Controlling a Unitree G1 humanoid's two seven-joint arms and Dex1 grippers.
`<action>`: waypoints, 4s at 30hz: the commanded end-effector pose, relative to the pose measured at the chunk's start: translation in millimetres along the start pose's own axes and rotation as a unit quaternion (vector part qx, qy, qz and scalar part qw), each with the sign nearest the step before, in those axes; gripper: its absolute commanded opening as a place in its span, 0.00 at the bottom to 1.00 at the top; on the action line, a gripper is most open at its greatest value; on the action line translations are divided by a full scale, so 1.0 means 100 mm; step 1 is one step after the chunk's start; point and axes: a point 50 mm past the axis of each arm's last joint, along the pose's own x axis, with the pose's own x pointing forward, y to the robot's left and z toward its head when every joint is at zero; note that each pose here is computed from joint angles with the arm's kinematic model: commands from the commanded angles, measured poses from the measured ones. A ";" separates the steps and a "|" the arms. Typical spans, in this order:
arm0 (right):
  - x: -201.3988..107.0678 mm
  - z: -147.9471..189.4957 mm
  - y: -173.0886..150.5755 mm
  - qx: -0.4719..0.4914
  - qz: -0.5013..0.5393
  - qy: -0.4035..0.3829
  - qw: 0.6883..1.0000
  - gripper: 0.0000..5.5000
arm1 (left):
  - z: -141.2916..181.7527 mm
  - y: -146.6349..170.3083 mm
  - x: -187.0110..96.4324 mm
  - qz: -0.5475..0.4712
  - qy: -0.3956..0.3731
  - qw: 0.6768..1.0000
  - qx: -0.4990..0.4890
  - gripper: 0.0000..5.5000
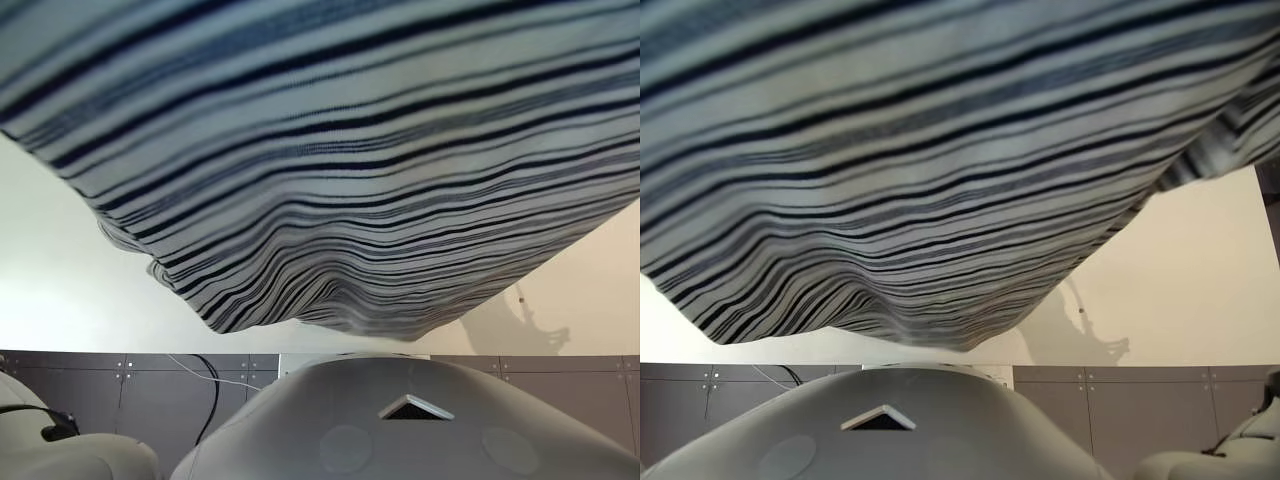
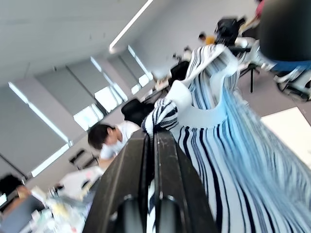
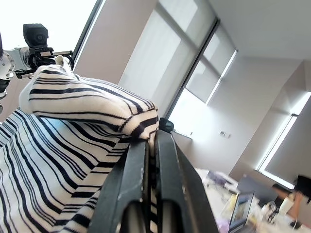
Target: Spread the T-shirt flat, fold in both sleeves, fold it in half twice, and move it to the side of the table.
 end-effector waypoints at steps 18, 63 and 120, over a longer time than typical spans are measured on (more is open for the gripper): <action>0.84 -2.88 -0.22 0.217 -0.123 0.306 0.919 0.02 | -3.20 -0.42 1.18 0.063 0.299 0.942 -0.136 0.02; 0.30 -2.93 0.16 -0.046 -0.013 0.368 0.928 0.23 | -3.46 -1.74 -0.32 -0.122 0.521 0.844 0.011 0.14; 0.17 -2.81 0.28 -0.133 0.068 0.394 0.907 0.23 | -3.12 -1.35 -0.01 -0.062 0.472 0.878 0.050 0.14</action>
